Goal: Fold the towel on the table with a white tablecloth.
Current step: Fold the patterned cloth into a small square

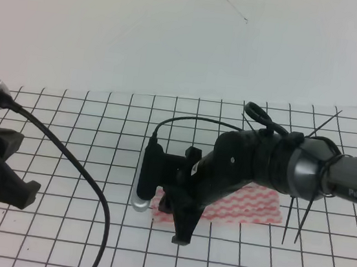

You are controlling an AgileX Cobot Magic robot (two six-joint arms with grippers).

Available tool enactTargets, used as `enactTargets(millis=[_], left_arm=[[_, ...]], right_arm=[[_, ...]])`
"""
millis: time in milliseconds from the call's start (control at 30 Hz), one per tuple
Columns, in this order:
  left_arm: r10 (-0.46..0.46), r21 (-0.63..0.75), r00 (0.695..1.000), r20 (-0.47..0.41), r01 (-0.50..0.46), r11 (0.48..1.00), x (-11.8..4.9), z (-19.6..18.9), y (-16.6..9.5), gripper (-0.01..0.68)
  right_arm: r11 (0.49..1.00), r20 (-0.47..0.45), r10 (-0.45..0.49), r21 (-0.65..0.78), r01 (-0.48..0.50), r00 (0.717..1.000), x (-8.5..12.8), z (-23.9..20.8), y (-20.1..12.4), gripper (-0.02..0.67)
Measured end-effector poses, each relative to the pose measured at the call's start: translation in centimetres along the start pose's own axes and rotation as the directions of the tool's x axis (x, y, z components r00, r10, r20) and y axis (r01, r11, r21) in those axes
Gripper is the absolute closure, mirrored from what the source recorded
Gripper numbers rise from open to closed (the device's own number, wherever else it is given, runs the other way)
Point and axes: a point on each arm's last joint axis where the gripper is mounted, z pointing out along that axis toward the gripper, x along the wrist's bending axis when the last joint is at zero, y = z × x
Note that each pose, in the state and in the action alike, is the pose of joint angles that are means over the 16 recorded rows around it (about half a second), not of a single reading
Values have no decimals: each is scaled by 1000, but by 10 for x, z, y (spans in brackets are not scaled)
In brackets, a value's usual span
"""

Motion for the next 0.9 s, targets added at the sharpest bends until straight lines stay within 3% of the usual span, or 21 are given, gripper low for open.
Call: enactTargets(millis=[900], left_arm=[[-23,10,999,29,22,1000,-3,0,-1,673]], right_arm=[[996,131,85,-29,-82,988,-33,11,-16,647]])
